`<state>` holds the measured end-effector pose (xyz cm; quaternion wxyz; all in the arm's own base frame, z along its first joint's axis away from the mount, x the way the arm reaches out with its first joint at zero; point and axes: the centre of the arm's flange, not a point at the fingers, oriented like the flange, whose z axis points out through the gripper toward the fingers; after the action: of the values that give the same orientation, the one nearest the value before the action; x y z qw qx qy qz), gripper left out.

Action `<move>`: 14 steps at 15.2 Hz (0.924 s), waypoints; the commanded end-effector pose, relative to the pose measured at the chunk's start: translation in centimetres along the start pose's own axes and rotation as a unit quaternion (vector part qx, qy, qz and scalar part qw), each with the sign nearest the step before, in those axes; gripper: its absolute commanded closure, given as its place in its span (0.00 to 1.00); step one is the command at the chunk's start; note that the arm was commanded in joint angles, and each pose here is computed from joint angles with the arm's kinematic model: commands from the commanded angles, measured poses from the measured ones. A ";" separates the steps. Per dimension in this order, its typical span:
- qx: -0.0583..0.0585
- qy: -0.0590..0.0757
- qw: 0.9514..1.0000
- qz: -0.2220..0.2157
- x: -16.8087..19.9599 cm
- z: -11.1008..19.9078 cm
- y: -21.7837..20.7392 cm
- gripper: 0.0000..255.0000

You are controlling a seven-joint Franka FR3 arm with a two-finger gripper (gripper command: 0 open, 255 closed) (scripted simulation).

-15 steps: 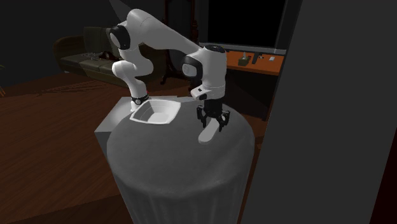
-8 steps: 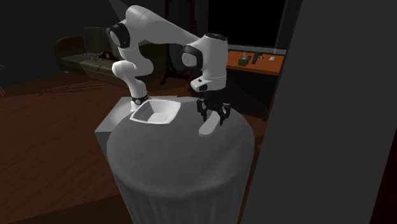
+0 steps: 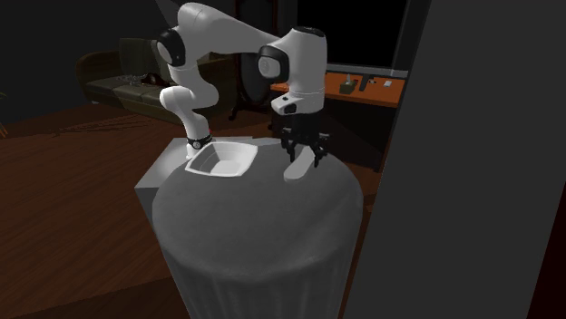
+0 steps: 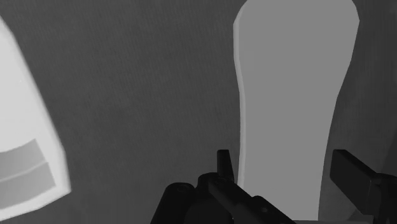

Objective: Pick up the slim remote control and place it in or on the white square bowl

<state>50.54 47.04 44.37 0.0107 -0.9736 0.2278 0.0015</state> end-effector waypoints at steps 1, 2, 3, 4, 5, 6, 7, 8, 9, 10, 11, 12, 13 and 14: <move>0.000 0.000 1.000 0.000 -0.1 -1.1 0.0 1.00; 0.000 0.000 1.000 0.000 -0.1 -1.7 0.0 1.00; 0.000 0.000 1.000 0.000 -0.1 -1.8 0.0 1.00; 0.000 0.000 1.000 0.000 -0.1 -1.8 1.3 1.00; 0.000 0.000 1.000 0.000 -0.2 -1.9 2.6 1.00; 0.000 0.000 1.000 0.000 -0.3 -2.0 3.9 1.00; 0.000 0.000 1.000 0.000 -0.3 -2.0 5.2 1.00; 0.000 0.000 1.000 0.000 -0.4 -2.1 6.6 1.00; 0.000 0.000 1.000 0.000 -0.4 -2.2 7.9 1.00; 0.000 0.000 1.000 0.000 -0.5 -2.2 9.2 1.00; 0.000 0.000 1.000 0.000 -0.5 -2.3 10.5 1.00; 0.000 0.000 1.000 0.000 -0.6 -2.3 11.8 1.00; 0.000 0.000 1.000 0.000 -0.6 -2.4 13.1 1.00; 0.000 0.000 1.000 0.000 -0.7 -2.5 14.5 1.00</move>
<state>44.03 35.53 46.49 0.0102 -0.9737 0.2277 0.0016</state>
